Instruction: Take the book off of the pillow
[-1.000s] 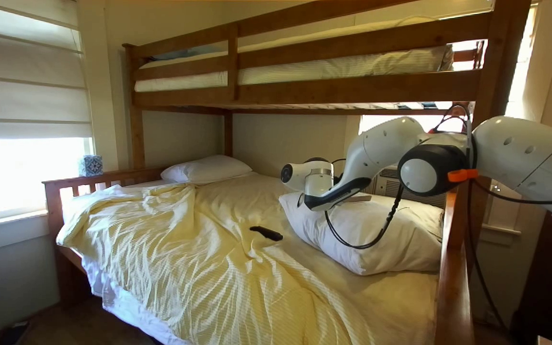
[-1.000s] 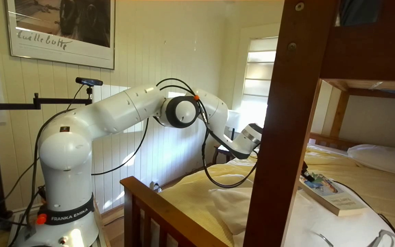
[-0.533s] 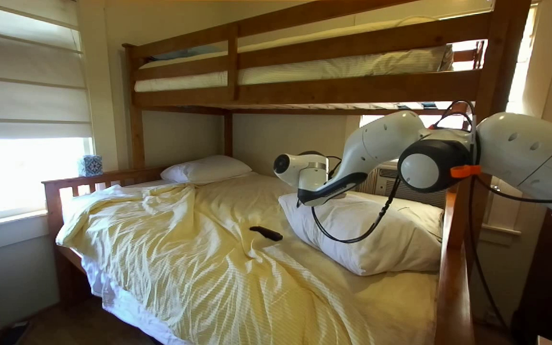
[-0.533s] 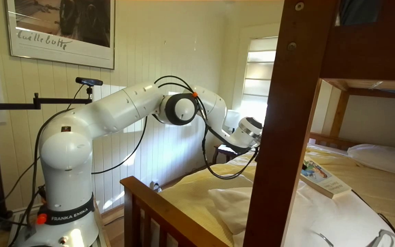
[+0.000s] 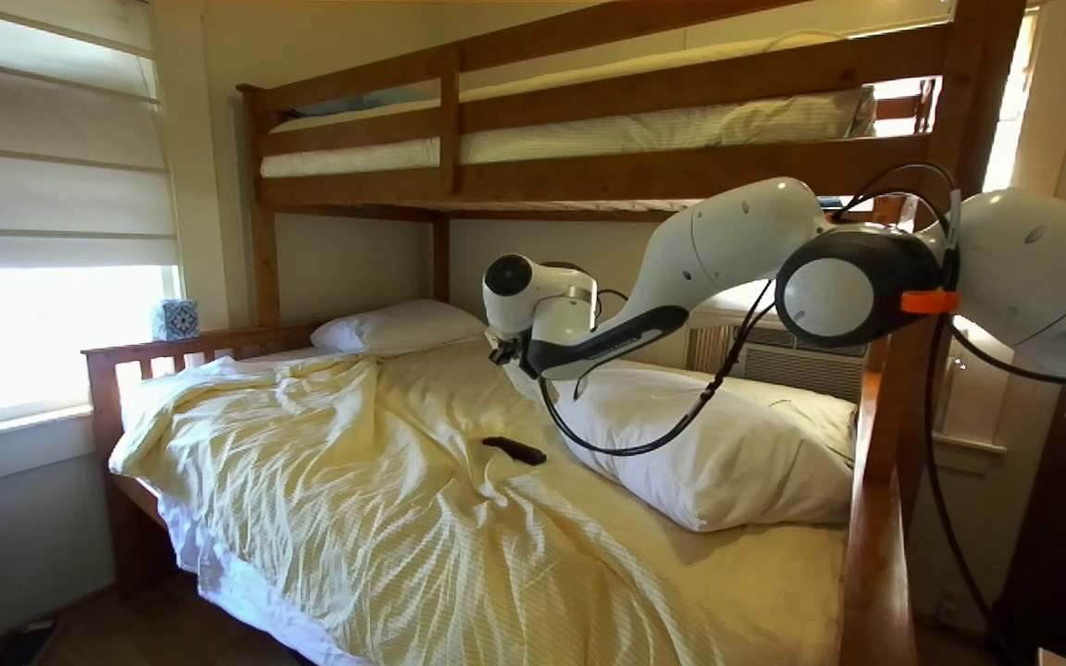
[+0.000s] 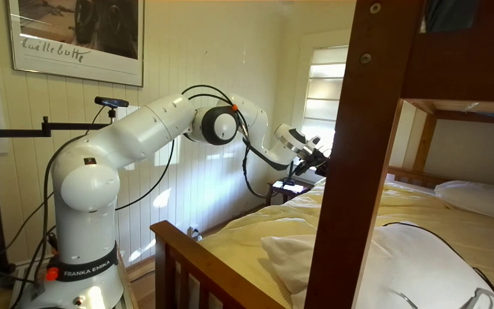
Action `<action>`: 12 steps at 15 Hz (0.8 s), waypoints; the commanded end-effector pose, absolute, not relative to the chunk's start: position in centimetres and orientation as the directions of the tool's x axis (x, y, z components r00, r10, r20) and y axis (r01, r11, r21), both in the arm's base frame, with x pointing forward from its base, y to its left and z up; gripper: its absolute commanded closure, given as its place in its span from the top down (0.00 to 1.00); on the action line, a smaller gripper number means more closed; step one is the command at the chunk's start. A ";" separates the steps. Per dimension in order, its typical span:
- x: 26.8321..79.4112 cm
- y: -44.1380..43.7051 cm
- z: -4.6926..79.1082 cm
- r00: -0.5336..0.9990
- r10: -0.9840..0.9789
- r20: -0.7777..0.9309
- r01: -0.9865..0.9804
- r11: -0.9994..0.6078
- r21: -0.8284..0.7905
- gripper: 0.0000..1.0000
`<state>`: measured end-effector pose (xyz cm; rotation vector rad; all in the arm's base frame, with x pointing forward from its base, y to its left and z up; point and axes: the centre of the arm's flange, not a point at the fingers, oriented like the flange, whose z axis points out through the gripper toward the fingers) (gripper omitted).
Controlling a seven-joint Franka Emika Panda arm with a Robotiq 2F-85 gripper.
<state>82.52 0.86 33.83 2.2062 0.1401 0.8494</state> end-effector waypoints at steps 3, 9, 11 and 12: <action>81.2 2.7 34.9 0.674 0.513 0.532 0.103 -0.778 0.620 0.06; 81.7 0.8 32.0 0.641 0.535 0.550 0.151 -0.790 0.594 0.26; 81.7 1.2 31.9 0.641 0.536 0.549 0.153 -0.790 0.593 0.26; 81.7 1.8 32.0 0.639 0.538 0.549 0.156 -0.790 0.593 0.06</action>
